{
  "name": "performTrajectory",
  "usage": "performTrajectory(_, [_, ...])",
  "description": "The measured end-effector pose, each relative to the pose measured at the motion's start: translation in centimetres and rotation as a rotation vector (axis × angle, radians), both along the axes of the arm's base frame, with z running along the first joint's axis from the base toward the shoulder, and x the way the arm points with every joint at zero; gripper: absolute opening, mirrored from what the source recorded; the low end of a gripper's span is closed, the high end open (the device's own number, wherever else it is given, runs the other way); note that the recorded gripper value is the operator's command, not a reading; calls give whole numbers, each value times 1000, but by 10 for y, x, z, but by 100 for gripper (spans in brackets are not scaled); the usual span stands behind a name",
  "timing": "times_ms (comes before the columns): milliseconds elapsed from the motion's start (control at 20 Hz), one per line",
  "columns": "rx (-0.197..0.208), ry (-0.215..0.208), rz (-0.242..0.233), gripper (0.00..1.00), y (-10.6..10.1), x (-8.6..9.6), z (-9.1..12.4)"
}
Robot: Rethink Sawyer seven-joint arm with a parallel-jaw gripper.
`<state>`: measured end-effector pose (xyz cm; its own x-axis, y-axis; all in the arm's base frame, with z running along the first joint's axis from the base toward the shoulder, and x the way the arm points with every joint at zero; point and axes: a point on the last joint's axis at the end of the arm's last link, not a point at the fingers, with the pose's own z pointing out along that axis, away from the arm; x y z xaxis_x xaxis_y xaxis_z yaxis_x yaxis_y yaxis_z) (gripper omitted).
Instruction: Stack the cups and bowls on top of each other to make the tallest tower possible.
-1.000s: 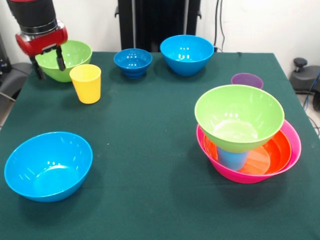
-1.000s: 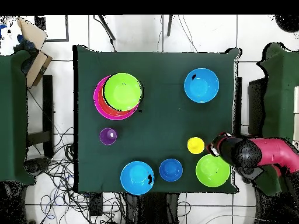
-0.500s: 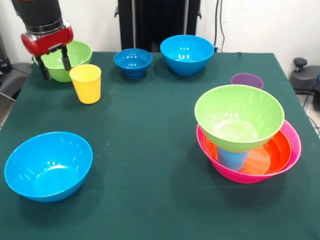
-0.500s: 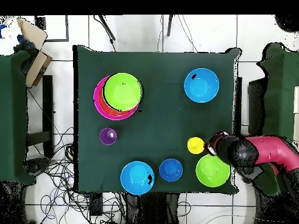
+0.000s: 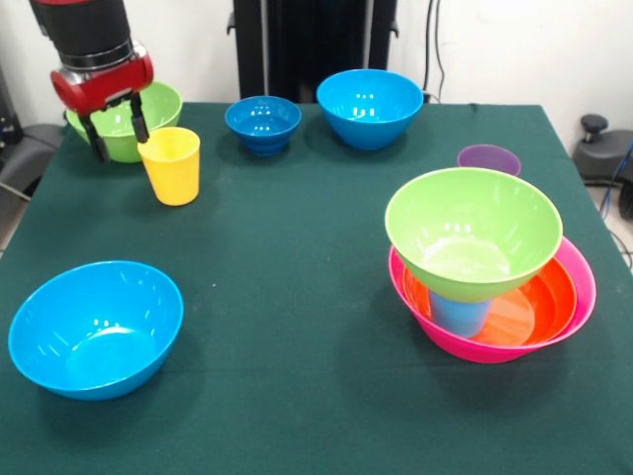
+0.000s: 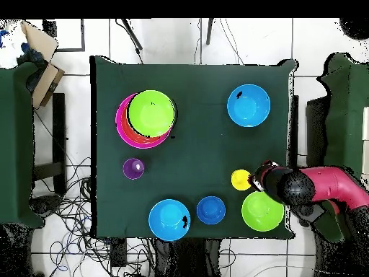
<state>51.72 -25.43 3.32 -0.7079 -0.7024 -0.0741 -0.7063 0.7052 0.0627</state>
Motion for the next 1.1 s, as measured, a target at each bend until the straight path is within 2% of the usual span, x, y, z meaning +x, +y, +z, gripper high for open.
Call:
performTrajectory(650, [75, -51, 9, 100, 30, 6, -23])
performTrajectory(1100, [76, -48, 24, 100, 38, 6, -27])
